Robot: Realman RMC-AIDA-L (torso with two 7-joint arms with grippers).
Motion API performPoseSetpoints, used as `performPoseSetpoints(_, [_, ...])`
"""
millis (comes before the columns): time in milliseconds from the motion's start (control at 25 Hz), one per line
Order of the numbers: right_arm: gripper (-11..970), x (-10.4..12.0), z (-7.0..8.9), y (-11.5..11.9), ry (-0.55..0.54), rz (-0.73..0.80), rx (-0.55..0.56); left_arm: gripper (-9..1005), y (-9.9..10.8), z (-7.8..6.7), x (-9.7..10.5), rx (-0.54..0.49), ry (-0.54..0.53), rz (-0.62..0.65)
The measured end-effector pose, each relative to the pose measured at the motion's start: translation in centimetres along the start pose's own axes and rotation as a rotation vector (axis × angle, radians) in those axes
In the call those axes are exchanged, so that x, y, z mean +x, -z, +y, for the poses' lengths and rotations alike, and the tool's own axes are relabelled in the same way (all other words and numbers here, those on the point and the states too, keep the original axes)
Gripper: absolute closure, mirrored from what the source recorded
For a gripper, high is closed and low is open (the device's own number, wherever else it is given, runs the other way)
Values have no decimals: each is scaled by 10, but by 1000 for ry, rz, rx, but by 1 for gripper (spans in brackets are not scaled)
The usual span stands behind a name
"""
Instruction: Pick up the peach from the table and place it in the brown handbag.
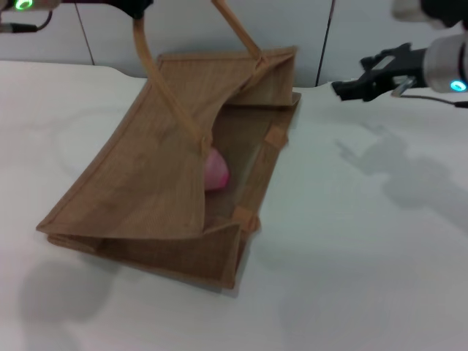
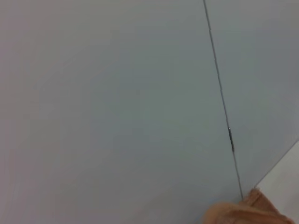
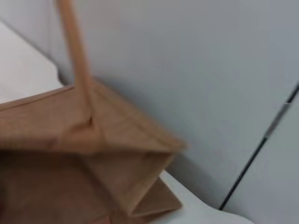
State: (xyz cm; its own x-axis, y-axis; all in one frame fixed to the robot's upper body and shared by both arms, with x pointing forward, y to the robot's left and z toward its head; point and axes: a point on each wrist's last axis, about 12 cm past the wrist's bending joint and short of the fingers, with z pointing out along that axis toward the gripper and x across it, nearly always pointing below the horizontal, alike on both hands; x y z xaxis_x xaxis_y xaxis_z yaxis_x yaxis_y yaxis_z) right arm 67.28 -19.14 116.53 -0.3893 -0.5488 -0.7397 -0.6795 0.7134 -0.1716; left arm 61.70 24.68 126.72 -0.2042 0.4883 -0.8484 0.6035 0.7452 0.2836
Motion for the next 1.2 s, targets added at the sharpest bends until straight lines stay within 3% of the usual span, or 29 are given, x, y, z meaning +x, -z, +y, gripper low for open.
performPoseSetpoints(280, [273, 2, -3, 2, -10, 0, 5, 854, -36, -15, -4, 136, 21, 16])
performPoseSetpoints(480, [274, 1, 0, 0, -4, 2, 0, 637, -52, -32, -1, 266, 31, -30])
performPoseSetpoints(560, [274, 0, 1, -1, -4, -10, 3, 481, -49, -31, 6, 269, 45, -65])
performPoseSetpoints(600, [275, 0, 2, -1, -4, -19, 8, 403, -47, -29, 11, 256, 58, -84])
performPoseSetpoints(800, [276, 12, 4, 3, -9, -122, 100, 265, -27, -9, 54, 99, 124, -174])
performPoseSetpoints(1040, [277, 26, -4, 16, -36, -275, 291, 263, -21, 5, 105, -57, 281, -268])
performPoseSetpoints(1200, [277, 34, -9, 16, -84, -335, 387, 262, -18, 9, 134, -132, 332, -339])
